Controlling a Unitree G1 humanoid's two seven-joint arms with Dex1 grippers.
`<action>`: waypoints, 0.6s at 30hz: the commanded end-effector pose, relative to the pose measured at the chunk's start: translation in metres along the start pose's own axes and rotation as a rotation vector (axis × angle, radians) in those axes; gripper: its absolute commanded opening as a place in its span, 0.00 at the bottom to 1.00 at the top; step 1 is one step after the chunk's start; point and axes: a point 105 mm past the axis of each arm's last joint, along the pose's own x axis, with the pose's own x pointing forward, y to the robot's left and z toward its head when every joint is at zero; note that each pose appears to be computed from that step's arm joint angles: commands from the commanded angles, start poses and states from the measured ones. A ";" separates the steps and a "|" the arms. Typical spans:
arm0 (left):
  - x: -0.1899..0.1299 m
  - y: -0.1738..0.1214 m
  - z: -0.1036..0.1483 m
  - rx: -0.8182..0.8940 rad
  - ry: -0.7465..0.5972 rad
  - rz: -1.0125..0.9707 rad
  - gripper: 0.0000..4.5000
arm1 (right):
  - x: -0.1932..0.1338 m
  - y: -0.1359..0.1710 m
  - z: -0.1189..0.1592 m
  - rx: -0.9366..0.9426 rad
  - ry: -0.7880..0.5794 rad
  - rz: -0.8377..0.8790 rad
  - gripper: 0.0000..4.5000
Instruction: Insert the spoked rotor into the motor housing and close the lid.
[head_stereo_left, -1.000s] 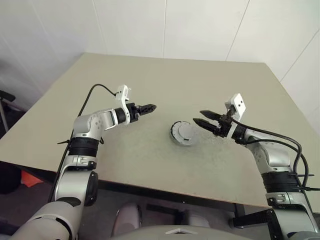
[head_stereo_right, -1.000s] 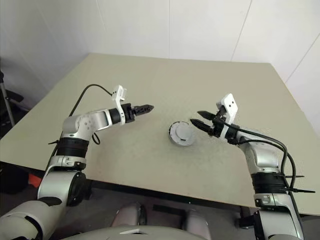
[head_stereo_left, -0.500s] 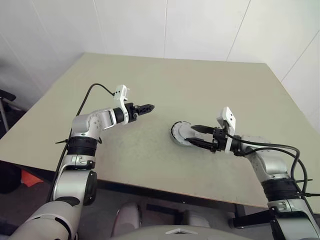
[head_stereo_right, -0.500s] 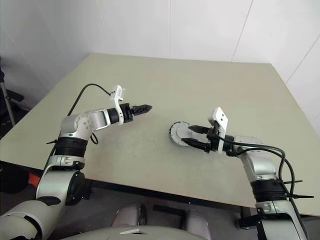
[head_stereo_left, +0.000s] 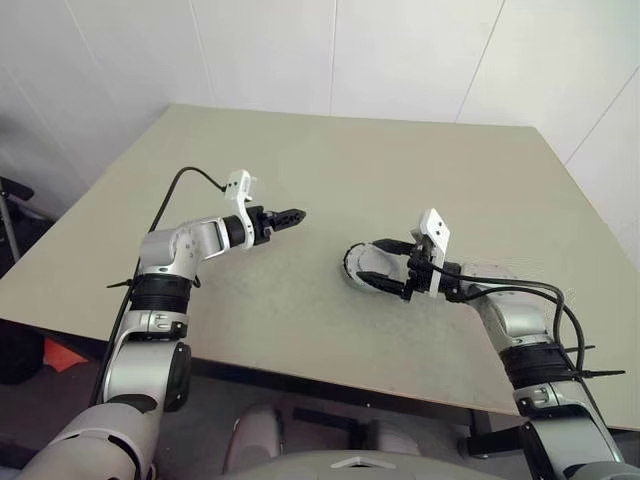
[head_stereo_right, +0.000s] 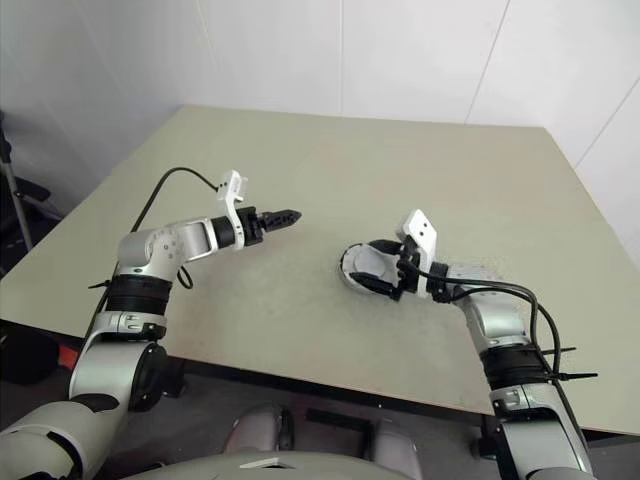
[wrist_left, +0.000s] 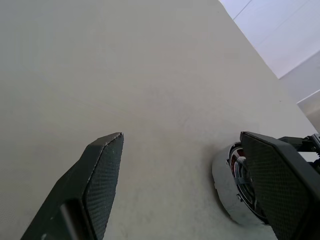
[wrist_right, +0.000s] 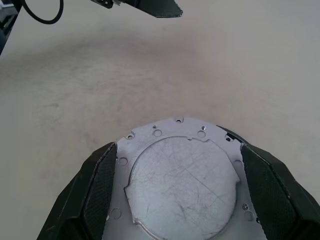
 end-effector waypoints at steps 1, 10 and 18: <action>-0.005 -0.004 0.012 0.038 -0.035 -0.006 0.88 | 0.000 0.002 0.007 -0.058 -0.012 0.019 0.99; -0.006 -0.003 0.013 0.037 -0.040 0.001 0.88 | -0.002 -0.002 -0.013 -0.074 0.028 -0.001 0.99; -0.005 -0.003 0.013 0.037 -0.045 0.005 0.88 | 0.001 -0.013 -0.008 -0.082 0.000 -0.044 0.99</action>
